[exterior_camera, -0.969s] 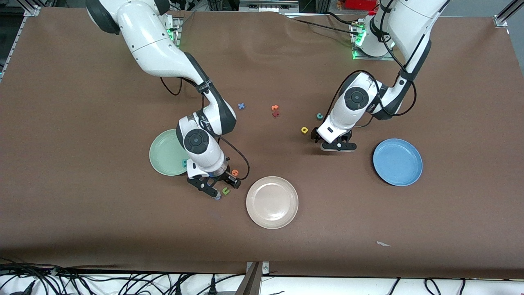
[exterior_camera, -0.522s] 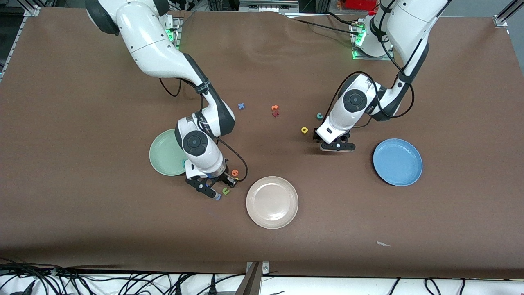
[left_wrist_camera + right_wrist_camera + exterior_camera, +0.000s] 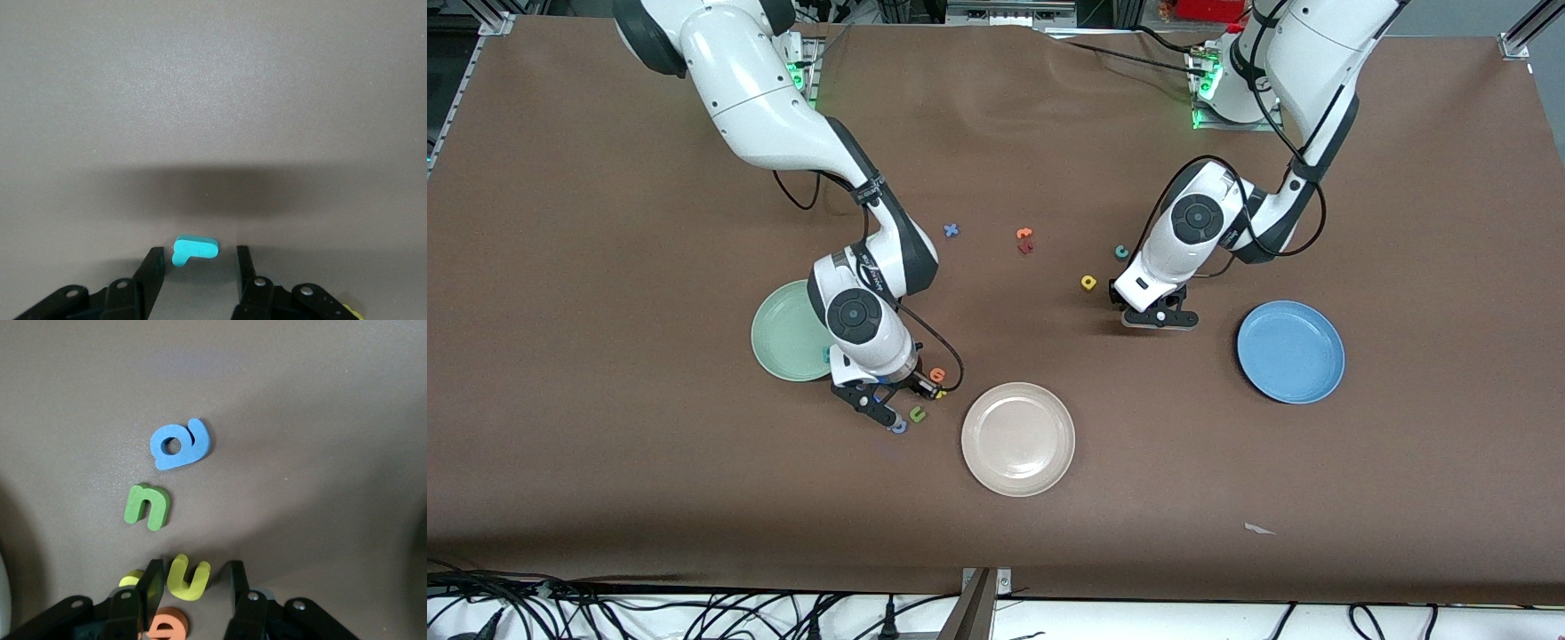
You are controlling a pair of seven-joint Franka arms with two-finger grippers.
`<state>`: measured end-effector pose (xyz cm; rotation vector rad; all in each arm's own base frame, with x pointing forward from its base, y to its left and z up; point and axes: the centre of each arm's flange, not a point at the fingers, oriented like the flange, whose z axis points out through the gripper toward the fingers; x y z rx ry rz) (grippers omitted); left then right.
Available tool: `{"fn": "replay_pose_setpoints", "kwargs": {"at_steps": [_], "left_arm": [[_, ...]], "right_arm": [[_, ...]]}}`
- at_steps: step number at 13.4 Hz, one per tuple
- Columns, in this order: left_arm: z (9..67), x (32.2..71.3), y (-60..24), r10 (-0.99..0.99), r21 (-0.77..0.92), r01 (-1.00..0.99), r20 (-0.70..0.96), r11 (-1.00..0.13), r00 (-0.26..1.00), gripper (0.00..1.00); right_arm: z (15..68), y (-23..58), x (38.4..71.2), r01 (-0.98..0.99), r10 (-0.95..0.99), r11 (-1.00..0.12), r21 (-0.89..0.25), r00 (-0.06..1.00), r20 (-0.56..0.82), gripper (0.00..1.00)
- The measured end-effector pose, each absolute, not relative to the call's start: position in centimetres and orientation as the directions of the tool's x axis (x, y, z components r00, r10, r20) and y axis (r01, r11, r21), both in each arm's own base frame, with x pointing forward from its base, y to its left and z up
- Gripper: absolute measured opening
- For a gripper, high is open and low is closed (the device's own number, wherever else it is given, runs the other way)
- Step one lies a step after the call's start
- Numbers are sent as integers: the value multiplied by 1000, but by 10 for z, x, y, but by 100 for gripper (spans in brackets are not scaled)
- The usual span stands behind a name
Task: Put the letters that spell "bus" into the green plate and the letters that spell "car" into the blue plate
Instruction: 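Place the yellow u on the green plate while the left gripper carries the r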
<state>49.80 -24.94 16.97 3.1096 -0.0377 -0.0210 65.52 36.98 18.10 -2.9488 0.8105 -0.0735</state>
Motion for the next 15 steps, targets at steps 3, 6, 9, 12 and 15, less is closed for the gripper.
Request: {"fn": "replay_pose_setpoints", "kwargs": {"at_steps": [3, 6, 9, 12, 15], "left_arm": [[170, 499, -248, -23, 31, -22, -13, -999, 1000, 47], [171, 499, -247, -21, 31, -21, -11, -999, 1000, 36], [171, 500, -247, -21, 31, -20, -10, -999, 1000, 32], [172, 500, -247, -21, 31, -21, -9, -999, 1000, 31], [174, 504, -243, -9, 34, -9, -2, -999, 1000, 30]], "right_arm": [[181, 370, 655, -508, -512, -857, -90, 859, 23, 29], [181, 370, 655, -508, -511, -857, -88, 859, 22, 26], [188, 360, 655, -485, -485, -874, -20, 874, 3, 26], [219, 331, 662, -397, -399, -915, 68, 916, -25, 26], [247, 286, 665, -333, -351, -928, 167, 932, -92, 26]]}}
